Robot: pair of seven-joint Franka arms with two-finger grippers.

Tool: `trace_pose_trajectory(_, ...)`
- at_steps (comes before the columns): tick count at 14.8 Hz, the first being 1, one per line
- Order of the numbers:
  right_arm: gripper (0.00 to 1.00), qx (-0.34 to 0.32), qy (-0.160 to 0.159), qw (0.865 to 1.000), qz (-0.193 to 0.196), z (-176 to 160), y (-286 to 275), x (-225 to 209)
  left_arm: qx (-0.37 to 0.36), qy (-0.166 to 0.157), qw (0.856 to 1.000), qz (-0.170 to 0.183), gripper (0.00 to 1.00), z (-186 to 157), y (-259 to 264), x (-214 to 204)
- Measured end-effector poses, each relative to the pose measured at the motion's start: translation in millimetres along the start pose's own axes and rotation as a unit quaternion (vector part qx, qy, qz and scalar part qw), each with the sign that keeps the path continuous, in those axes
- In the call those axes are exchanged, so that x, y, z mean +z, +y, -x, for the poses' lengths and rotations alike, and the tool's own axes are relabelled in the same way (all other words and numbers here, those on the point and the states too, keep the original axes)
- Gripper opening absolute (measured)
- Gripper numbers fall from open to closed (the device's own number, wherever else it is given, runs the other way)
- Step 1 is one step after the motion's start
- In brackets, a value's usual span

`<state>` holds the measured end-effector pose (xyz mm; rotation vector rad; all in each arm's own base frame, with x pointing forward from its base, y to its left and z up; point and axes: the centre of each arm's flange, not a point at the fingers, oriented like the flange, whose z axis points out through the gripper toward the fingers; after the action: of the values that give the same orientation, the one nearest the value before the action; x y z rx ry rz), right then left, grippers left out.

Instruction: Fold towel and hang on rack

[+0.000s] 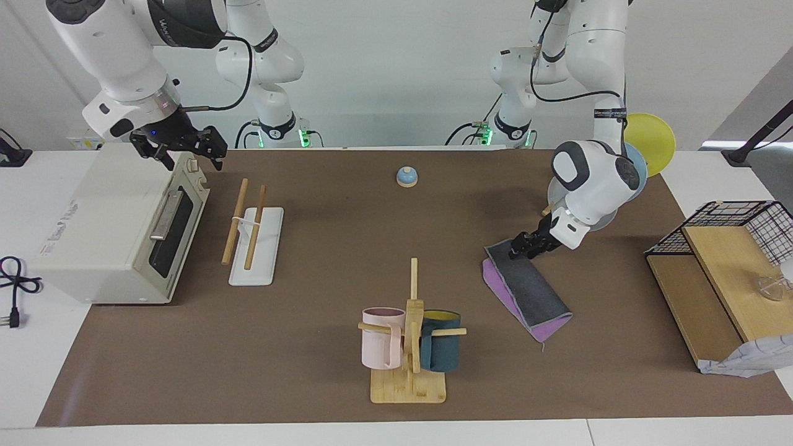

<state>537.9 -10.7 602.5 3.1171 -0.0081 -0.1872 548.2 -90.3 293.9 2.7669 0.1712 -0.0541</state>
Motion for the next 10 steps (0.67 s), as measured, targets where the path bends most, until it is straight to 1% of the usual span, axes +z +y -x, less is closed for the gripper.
trace_pose_trajectory(1, 1.00, 0.000, 0.000, 1.000, 0.000, 0.0, 0.0, 0.0, 0.000, 0.000, 1.000, 0.000, 0.66, 0.0, 0.2, 1.7)
trace_pose_trajectory(2, 1.00, 0.000, 0.000, 1.000, 0.000, 0.0, 0.0, 0.0, 0.000, 0.001, 1.000, 0.000, 0.63, -0.3, 0.0, 1.7)
trace_pose_trajectory(5, 1.00, 0.000, 0.000, 1.000, 0.000, 0.0, 0.0, 0.0, -0.001, 0.000, 1.000, 0.000, 0.29, -0.1, -0.6, 2.7)
trace_pose_trajectory(6, 1.00, 0.000, 0.000, 1.000, 0.000, 0.0, 0.0, 0.0, -0.001, 0.000, 1.000, 0.000, 0.29, 0.0, -0.8, 3.3)
trace_pose_trajectory(7, 1.00, 0.000, 0.000, 1.000, 0.000, 0.0, 0.0, 0.0, -0.002, 0.000, 1.000, 0.000, 0.23, 0.1, -0.9, 3.4)
trace_pose_trajectory(9, 1.00, 0.000, 0.000, 1.000, 0.000, 0.0, 0.0, 0.0, -0.002, -0.001, 1.000, 0.000, 0.02, 0.7, -1.5, 4.3)
trace_pose_trajectory(10, 1.00, 0.000, 0.000, 1.000, 0.000, 0.0, 0.0, 0.0, -0.003, -0.001, 1.000, 0.000, 0.02, 0.6, -1.8, 4.1)
